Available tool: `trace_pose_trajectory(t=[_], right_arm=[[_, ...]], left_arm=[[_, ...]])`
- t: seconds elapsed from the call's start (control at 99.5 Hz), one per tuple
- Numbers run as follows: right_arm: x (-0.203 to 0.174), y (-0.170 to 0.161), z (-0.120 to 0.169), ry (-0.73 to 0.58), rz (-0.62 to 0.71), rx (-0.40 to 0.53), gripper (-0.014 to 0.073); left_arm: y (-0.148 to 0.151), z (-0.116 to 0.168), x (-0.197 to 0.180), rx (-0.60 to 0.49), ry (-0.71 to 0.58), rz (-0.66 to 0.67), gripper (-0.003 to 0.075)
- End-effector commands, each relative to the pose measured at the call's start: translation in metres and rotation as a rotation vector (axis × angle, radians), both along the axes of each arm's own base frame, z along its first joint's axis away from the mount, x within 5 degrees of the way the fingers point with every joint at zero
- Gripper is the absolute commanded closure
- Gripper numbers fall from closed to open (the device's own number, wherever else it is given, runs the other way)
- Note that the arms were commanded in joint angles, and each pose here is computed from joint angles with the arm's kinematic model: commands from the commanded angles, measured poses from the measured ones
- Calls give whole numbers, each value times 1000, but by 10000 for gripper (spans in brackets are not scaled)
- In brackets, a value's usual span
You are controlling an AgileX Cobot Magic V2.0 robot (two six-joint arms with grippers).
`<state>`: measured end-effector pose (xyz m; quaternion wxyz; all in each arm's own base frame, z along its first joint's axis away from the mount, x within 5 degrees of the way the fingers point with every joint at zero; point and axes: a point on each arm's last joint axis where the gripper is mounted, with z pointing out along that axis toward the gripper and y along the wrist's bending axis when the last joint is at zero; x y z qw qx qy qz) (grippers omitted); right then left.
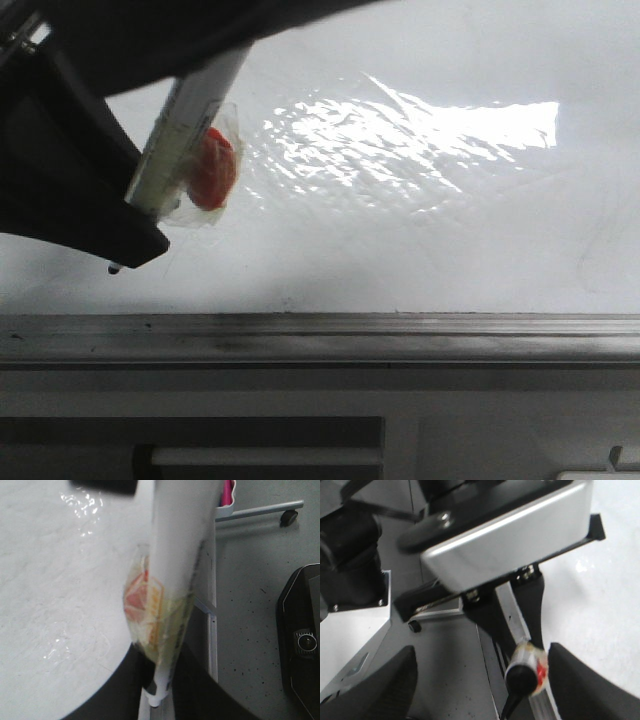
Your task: Write number 9 on whiteboard
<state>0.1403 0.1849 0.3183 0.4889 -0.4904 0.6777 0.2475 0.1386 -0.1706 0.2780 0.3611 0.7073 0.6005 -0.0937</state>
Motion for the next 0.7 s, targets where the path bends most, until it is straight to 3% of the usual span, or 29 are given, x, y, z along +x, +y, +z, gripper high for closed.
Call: trace_pose_trajectory(t=[0.0, 0.512, 0.613, 0.693], right_arm=[[12, 7, 12, -19, -83, 78, 121], [22, 17, -4, 57, -113, 62, 127], [21, 17, -4, 61, -109, 62, 194], [21, 19, -7, 77, -95, 53, 299]], left_arm=[[-4, 17, 2, -81, -44, 23, 741], [-5, 20, -5, -105, -7, 9, 741], [-8, 20, -8, -105, -6, -11, 741], [-8, 20, -9, -105, -6, -17, 741]])
